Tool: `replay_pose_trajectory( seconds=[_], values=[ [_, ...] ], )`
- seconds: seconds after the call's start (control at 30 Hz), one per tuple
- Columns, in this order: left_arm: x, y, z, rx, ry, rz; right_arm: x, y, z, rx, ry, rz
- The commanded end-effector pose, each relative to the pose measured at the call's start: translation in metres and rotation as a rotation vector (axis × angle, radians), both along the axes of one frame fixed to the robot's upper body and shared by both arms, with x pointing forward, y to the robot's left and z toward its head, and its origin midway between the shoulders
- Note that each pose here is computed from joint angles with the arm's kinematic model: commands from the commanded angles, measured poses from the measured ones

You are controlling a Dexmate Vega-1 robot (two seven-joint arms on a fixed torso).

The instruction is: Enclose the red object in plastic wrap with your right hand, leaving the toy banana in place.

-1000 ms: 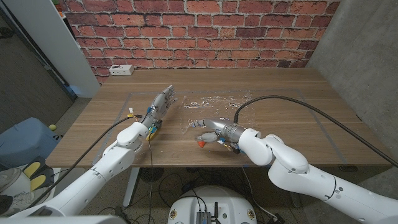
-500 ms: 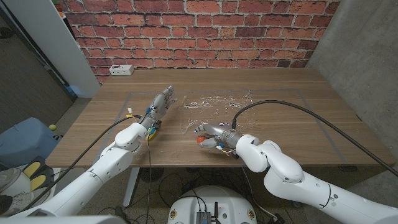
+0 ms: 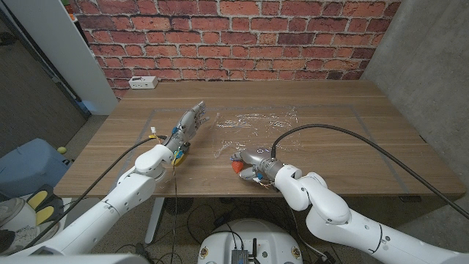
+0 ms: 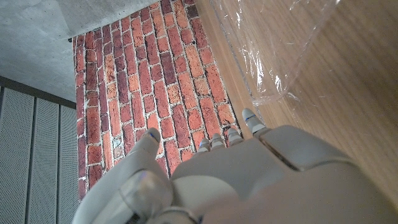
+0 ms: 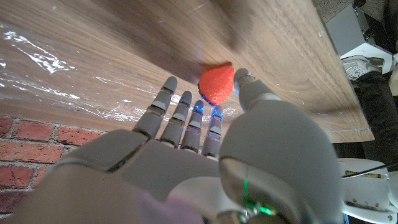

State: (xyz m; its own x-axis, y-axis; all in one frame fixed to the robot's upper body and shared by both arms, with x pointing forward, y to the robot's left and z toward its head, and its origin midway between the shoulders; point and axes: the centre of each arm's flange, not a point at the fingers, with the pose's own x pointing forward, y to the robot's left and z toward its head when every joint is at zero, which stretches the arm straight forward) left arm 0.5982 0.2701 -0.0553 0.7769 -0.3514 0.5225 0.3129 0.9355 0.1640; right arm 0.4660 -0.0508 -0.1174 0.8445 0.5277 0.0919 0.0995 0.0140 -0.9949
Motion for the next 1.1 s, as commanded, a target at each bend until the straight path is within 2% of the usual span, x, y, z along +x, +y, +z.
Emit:
replay_pose_trajectory(
  seconds=[0.03, 0.3, 0.47, 0.87, 1.1],
  values=[
    [0.003, 0.0, 0.002, 0.003, 0.006, -0.001, 0.013, 0.002, -0.01, -0.01, -0.001, 0.003],
    [0.005, 0.002, 0.004, 0.002, 0.009, 0.005, 0.024, 0.001, -0.014, 0.007, -0.012, 0.007],
    [0.006, 0.003, 0.004, 0.001, 0.013, 0.01, 0.027, -0.002, -0.014, 0.03, -0.052, 0.008],
    [0.009, 0.001, 0.004, 0.0, 0.021, 0.01, 0.024, -0.012, -0.01, 0.115, -0.194, 0.056],
    [0.01, 0.0, 0.004, 0.002, 0.024, 0.007, 0.02, -0.019, -0.001, 0.174, -0.299, 0.07]
  ],
)
